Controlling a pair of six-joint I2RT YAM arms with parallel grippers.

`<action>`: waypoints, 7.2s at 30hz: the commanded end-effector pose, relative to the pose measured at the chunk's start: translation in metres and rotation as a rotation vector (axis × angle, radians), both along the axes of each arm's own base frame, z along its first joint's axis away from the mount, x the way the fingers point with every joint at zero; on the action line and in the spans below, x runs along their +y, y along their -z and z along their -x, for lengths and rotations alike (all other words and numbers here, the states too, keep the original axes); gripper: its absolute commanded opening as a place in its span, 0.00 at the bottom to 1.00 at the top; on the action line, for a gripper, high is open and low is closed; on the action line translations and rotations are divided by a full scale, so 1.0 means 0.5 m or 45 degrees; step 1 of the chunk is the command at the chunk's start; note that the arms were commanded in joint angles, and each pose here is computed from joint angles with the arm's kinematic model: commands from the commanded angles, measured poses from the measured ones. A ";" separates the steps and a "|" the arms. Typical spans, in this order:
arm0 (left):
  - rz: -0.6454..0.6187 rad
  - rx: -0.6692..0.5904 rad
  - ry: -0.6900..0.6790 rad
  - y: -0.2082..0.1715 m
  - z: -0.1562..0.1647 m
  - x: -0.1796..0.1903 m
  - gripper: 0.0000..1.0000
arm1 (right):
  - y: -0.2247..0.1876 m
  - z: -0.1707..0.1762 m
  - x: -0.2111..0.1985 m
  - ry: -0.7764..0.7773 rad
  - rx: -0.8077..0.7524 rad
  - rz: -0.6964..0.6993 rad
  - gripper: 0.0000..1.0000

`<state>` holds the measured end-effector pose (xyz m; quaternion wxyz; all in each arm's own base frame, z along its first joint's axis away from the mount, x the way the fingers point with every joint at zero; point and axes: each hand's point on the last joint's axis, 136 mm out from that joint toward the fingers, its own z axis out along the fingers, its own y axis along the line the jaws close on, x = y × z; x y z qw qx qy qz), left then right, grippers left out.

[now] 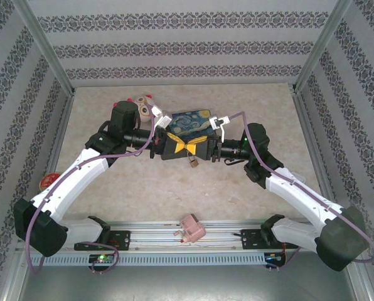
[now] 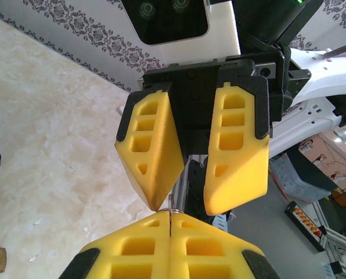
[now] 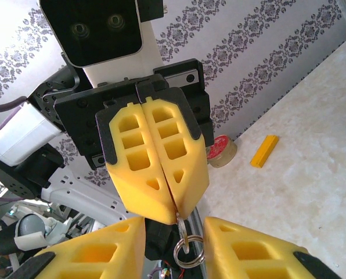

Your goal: Unlock the padlock with the key

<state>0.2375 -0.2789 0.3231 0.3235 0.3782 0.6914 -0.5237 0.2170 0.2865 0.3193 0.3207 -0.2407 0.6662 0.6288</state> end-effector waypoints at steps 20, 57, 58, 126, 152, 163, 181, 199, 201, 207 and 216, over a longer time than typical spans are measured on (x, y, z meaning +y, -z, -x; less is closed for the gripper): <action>0.022 -0.033 -0.018 -0.017 -0.011 -0.002 0.00 | -0.031 0.017 0.016 -0.060 -0.090 -0.030 0.21; 0.034 -0.127 -0.924 -0.012 -0.160 0.124 0.99 | 0.116 -0.108 -0.182 0.720 0.280 0.153 0.00; 0.022 -0.120 -0.932 -0.005 -0.162 0.115 0.99 | 0.119 -0.108 -0.185 0.727 0.294 0.154 0.00; 0.393 0.452 -0.225 0.037 -0.142 -0.175 0.00 | 0.032 -0.094 -0.159 0.427 0.274 -0.161 0.03; 0.423 0.472 -0.274 0.041 -0.158 -0.153 0.00 | 0.040 -0.104 -0.169 0.455 0.301 -0.165 0.21; 0.435 0.467 -0.281 0.036 -0.160 -0.151 0.00 | 0.051 -0.105 -0.171 0.455 0.316 -0.158 0.20; 0.441 0.481 -0.275 0.039 -0.164 -0.153 0.00 | 0.050 -0.107 -0.162 0.435 0.317 -0.164 0.21; 0.451 0.491 -0.272 0.039 -0.166 -0.153 0.00 | 0.058 -0.111 -0.154 0.418 0.329 -0.157 0.23; 0.451 0.493 -0.275 0.040 -0.167 -0.153 0.00 | 0.059 -0.112 -0.153 0.416 0.332 -0.156 0.22; 0.451 0.494 -0.282 0.042 -0.169 -0.150 0.00 | 0.061 -0.113 -0.152 0.412 0.334 -0.154 0.14; 0.459 0.534 -0.320 0.054 -0.185 -0.139 0.00 | 0.044 -0.106 -0.152 0.392 0.301 -0.174 0.00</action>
